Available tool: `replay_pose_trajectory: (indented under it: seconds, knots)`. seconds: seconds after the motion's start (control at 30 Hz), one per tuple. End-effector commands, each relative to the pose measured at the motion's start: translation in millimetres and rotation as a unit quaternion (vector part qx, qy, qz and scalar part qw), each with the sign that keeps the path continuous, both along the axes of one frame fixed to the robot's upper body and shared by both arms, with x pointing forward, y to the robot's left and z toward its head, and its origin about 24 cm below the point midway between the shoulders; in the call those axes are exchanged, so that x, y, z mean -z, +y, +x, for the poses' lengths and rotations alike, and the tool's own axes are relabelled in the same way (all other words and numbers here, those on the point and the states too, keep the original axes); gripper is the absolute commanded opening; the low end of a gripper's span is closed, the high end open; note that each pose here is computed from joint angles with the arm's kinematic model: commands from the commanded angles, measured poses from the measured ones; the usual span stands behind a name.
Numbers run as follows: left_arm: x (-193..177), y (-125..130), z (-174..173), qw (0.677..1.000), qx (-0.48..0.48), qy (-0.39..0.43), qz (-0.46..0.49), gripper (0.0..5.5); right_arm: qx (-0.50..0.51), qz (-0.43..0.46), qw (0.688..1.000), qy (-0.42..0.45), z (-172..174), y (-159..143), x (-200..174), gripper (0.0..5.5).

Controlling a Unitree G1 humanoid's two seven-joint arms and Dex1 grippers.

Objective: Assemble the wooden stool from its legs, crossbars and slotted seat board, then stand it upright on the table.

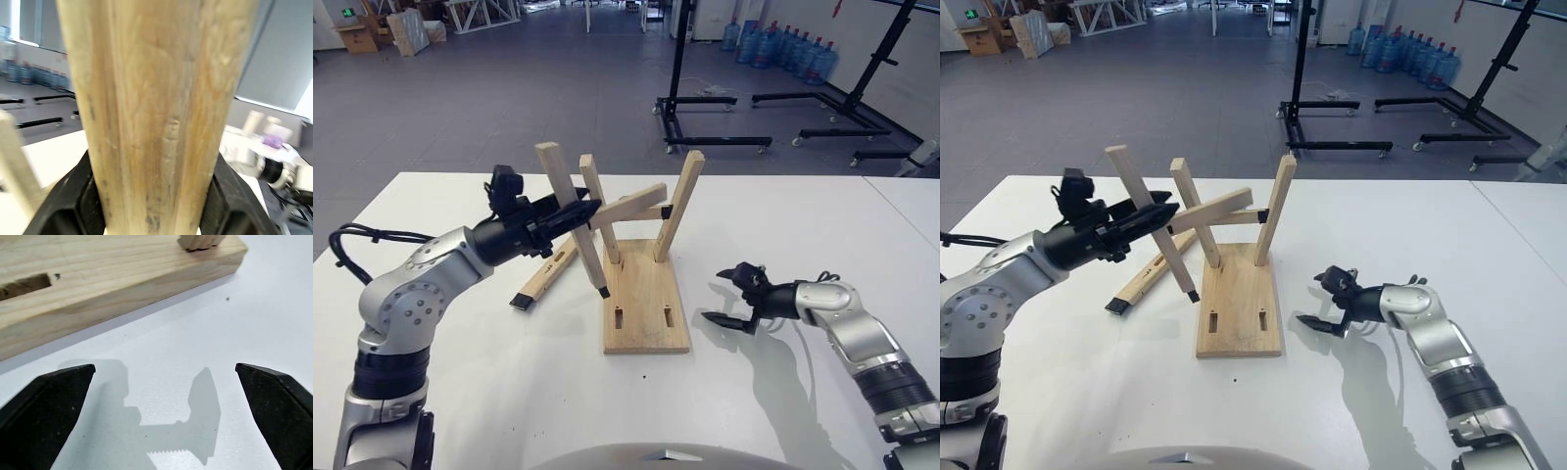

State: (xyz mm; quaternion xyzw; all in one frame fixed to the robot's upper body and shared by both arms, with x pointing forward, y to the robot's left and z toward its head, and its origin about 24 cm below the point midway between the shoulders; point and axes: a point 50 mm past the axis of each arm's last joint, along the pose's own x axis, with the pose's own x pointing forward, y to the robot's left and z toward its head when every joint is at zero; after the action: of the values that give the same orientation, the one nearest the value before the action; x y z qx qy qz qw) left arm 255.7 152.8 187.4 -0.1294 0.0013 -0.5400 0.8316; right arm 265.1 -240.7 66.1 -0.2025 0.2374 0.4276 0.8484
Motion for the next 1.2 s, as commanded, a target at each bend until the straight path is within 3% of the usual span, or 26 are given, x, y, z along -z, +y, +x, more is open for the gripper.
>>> replay_pose_trajectory:
  seconds: [0.03,0.33,0.7,1.2]
  knots:
    - [4,-17,2,0.998,0.063,-0.008,0.011,2.04,0.023,0.021,0.999,-0.011,5,-9,-16,5.29]
    - [40,-25,-3,0.993,0.104,-0.006,0.056,2.04,0.001,0.031,1.0,-0.006,9,0,-15,5.29]
    - [48,-34,1,0.991,0.109,-0.035,0.069,2.04,-0.014,0.039,0.999,0.001,10,13,-11,5.29]
    - [77,-35,-11,0.976,0.132,-0.075,0.157,2.04,-0.017,0.049,0.999,0.013,6,19,-4,5.29]
